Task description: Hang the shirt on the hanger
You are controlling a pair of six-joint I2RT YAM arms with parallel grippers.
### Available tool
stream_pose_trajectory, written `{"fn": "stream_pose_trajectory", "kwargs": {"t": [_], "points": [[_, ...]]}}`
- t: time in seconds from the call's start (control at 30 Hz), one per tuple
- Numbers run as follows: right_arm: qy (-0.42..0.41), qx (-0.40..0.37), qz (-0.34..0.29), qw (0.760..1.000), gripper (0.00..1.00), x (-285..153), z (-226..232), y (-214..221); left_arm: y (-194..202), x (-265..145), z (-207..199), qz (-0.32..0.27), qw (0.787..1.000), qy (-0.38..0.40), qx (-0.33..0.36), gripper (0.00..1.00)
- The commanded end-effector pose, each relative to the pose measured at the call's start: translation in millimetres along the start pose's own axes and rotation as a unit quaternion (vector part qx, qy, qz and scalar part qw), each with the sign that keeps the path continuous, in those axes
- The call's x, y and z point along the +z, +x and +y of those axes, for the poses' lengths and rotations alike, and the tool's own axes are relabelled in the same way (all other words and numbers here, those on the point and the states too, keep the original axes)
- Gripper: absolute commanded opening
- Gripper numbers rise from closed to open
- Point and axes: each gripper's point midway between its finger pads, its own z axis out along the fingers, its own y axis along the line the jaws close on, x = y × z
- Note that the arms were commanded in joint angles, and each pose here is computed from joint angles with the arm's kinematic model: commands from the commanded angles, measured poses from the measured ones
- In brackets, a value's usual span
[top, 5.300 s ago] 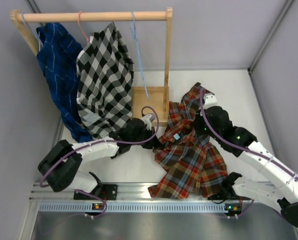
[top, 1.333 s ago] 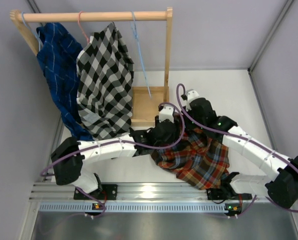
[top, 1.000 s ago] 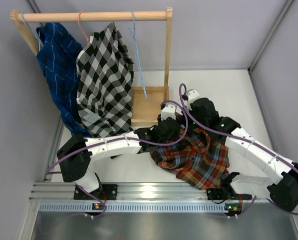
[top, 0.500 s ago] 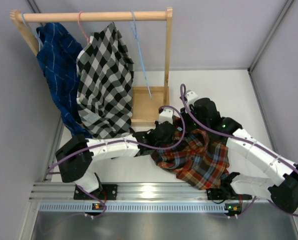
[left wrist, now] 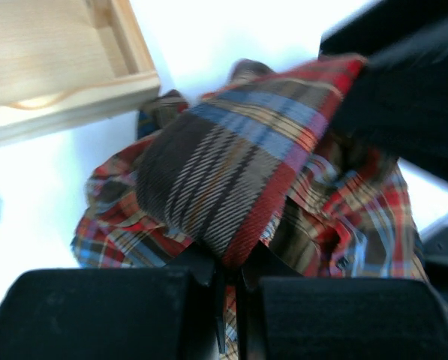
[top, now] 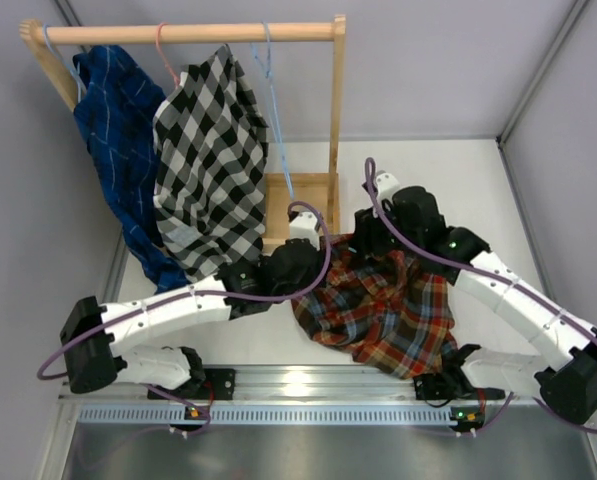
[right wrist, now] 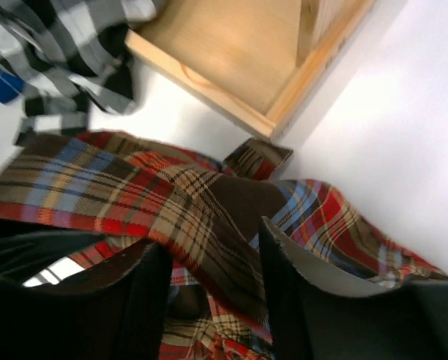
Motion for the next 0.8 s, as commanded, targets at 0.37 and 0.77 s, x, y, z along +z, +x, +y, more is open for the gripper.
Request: {"fn": "stream_pose_trajectory", "kwargs": {"t": [0.37, 0.77], "points": [[-0.087, 0.02, -0.201, 0.975, 0.64, -91, 80, -198, 19, -22, -17, 0.008, 0.993, 0.116, -0.023, 0.0], [0.048, -0.048, -0.184, 0.981, 0.56, -23, 96, -242, 34, -12, -1, -0.006, 0.994, 0.099, -0.053, 0.0]]}}
